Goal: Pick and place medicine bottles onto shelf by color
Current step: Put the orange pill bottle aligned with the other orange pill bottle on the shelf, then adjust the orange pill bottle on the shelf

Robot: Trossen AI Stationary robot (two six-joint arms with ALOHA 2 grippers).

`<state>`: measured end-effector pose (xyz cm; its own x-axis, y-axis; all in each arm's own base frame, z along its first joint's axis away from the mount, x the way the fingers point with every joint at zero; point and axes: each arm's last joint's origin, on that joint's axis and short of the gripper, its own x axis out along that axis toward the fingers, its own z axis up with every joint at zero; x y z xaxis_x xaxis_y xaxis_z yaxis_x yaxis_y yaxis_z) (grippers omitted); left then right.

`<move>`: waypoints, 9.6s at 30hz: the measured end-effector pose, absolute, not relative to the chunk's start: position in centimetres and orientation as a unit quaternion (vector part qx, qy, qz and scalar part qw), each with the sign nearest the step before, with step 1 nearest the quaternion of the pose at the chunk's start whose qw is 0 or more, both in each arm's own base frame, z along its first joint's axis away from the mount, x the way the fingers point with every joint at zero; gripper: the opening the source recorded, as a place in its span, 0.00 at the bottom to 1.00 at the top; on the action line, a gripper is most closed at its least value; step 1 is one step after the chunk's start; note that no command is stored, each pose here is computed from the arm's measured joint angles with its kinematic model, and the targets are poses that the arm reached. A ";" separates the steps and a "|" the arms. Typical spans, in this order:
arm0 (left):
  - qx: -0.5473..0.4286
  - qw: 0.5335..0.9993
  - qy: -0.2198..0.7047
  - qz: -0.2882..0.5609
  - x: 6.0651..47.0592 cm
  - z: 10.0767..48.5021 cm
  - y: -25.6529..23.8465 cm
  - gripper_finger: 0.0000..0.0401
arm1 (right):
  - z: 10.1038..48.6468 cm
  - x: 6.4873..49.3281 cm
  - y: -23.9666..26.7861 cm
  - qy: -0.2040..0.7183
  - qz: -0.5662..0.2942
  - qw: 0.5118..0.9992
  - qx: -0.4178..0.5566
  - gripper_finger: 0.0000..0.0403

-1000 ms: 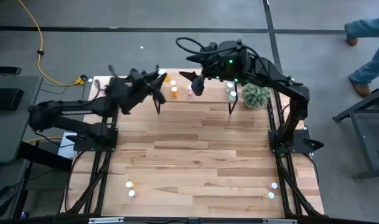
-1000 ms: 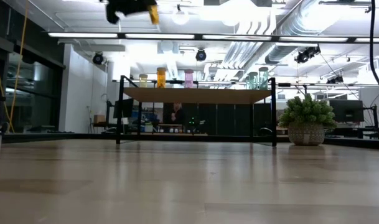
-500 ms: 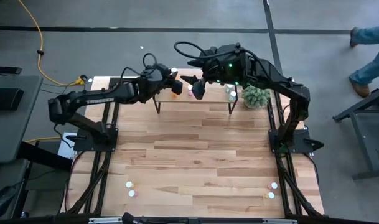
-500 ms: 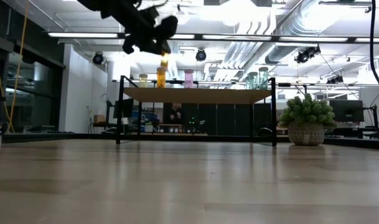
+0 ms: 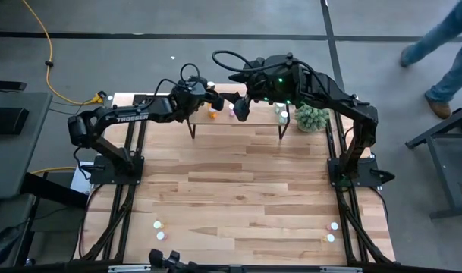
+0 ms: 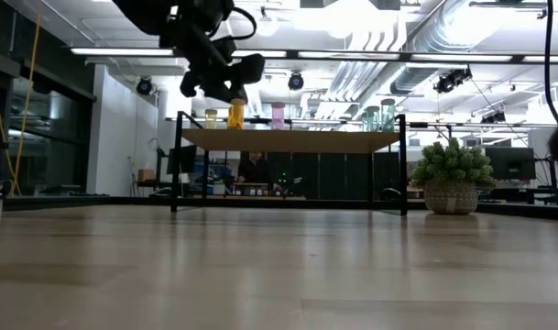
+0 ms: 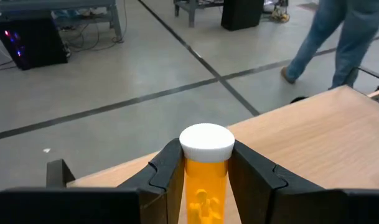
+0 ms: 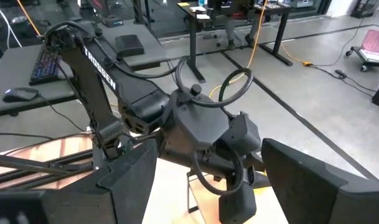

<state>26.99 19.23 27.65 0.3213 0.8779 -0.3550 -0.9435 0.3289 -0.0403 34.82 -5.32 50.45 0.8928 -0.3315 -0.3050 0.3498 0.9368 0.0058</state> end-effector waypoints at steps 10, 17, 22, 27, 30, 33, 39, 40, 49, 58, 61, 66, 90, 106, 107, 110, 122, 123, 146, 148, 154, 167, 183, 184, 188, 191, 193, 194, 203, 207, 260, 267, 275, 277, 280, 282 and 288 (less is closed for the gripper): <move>-0.110 0.810 0.104 0.567 26.9 28.7 19.2 0.25 | 50.4 34.8 -5.3 0.151 -0.176 0.972 0.032 0.70; -0.110 0.814 0.076 0.566 26.1 30.3 18.7 0.25 | 50.4 34.8 -5.3 0.152 -0.175 0.972 0.028 0.70; -0.117 0.834 0.045 0.537 25.0 32.4 17.7 0.25 | 50.4 34.8 -5.3 0.154 -0.173 0.973 0.016 0.70; -0.136 0.874 0.048 0.463 24.0 34.1 15.6 0.25 | 50.3 34.8 -5.3 0.162 -0.173 0.971 0.015 0.70; -0.149 0.896 0.047 0.415 23.5 35.1 13.6 0.25 | 50.2 34.8 -5.3 0.167 -0.173 0.971 0.015 0.70; -0.151 0.915 0.061 0.369 23.3 35.7 11.2 0.25 | 50.1 34.7 -5.4 0.174 -0.174 0.969 0.013 0.70; -0.156 0.937 0.081 0.300 23.1 33.7 6.0 0.25 | 49.9 34.7 -5.4 0.183 -0.172 0.968 0.002 0.70; -0.155 0.939 0.078 0.297 23.0 32.9 5.2 0.25 | 49.9 34.7 -5.4 0.184 -0.172 0.968 0.002 0.70; -0.038 0.933 0.041 0.357 22.6 26.8 2.4 0.25 | 49.8 34.6 -5.4 0.190 -0.172 0.967 0.002 0.70; -0.013 0.923 0.029 0.384 25.5 23.7 3.5 0.25 | 49.8 34.6 -5.4 0.190 -0.172 0.967 0.003 0.70; -0.011 0.911 0.029 0.412 26.2 22.7 3.9 0.25 | 49.8 34.6 -5.4 0.190 -0.172 0.967 0.003 0.70; -0.037 0.877 0.014 0.480 26.5 21.8 4.2 0.25 | 49.8 34.6 -5.4 0.189 -0.172 0.967 0.005 0.70; -0.063 0.880 0.025 0.470 26.4 20.8 7.5 0.25 | 49.8 34.6 -5.4 0.189 -0.172 0.967 0.005 0.70; -0.064 0.866 0.024 0.495 25.9 20.8 9.2 0.25 | 49.8 34.6 -5.4 0.189 -0.172 0.967 0.005 0.70; -0.065 0.865 0.024 0.497 25.8 20.8 9.4 0.25 | 49.8 34.6 -5.4 0.189 -0.172 0.967 0.005 0.70; -0.066 0.864 0.023 0.498 25.8 20.8 9.6 0.25 | 49.8 34.6 -5.4 0.189 -0.172 0.967 0.005 0.70; -0.068 0.869 0.026 0.489 25.5 20.8 10.5 0.25 | 50.0 34.7 -5.4 0.177 -0.173 0.969 0.006 0.70; -0.069 0.872 0.026 0.484 25.5 20.8 10.7 0.25 | 50.1 34.7 -5.4 0.175 -0.173 0.969 0.006 0.70; -0.044 0.876 0.044 0.479 25.3 20.8 11.2 0.25 | 50.3 34.8 -5.4 0.163 -0.173 0.971 0.006 0.70; -0.038 0.876 0.048 0.479 25.3 20.8 11.2 0.25 | 50.3 34.8 -5.4 0.163 -0.173 0.971 0.007 0.70; -0.029 0.876 0.053 0.478 25.3 20.8 11.2 0.25 | 50.3 34.8 -5.4 0.163 -0.173 0.971 0.006 0.70; -0.030 0.876 0.053 0.478 25.3 20.7 11.2 0.42 | 50.3 34.8 -5.4 0.163 -0.173 0.971 0.006 0.70; -0.027 0.888 0.048 0.457 25.3 21.3 10.5 0.55 | 50.3 34.8 -5.4 0.163 -0.173 0.971 0.007 0.70; -0.024 0.889 0.044 0.454 25.2 21.6 10.4 0.55 | 50.3 34.8 -5.4 0.163 -0.173 0.971 0.006 0.70; -0.009 0.893 0.038 0.448 24.9 22.5 9.9 0.56 | 50.3 34.8 -5.4 0.163 -0.173 0.971 0.006 0.70; -0.006 0.895 0.025 0.445 24.4 23.6 9.4 0.56 | 50.3 34.8 -5.4 0.163 -0.173 0.971 0.006 0.70; -0.005 0.897 0.025 0.441 24.0 24.1 9.1 0.56 | 50.3 34.8 -5.4 0.163 -0.173 0.971 0.006 0.70; -0.005 0.898 0.025 0.439 23.8 24.3 8.9 0.56 | 50.3 34.8 -5.4 0.163 -0.173 0.971 0.006 0.70; -0.085 0.909 -0.024 0.407 20.6 31.3 6.9 0.56 | 50.6 34.9 -5.6 0.136 -0.183 0.972 0.059 0.70; -0.072 0.912 0.041 0.402 18.9 36.4 6.4 0.56 | 50.8 35.1 -6.9 0.097 -0.207 0.963 0.144 0.70; -0.118 0.900 0.126 0.400 16.1 42.0 6.5 0.56 | 36.7 42.3 -22.0 0.211 -0.336 0.865 0.307 0.53; -0.129 0.899 0.098 0.407 17.2 42.2 8.2 0.55 | 45.5 35.7 -18.7 0.152 -0.389 0.881 0.223 0.38; -0.162 0.884 0.185 0.398 23.6 41.3 13.8 0.48 | 49.5 30.6 -14.1 0.166 -0.430 0.872 0.166 0.02; -0.171 0.871 0.210 0.409 25.6 40.4 15.6 0.45 | 49.7 30.1 -13.4 0.170 -0.432 0.871 0.164 0.04; -0.193 0.854 0.234 0.424 27.7 38.9 18.2 0.42 | 49.8 29.7 -12.9 0.182 -0.432 0.868 0.164 0.07; -0.213 0.839 0.251 0.432 28.5 37.5 19.6 0.42 | 49.4 29.7 -12.8 0.198 -0.431 0.865 0.163 0.06; -0.263 0.798 0.326 0.433 29.5 33.4 21.8 0.49 | 48.9 30.0 -12.7 0.214 -0.428 0.863 0.162 0.03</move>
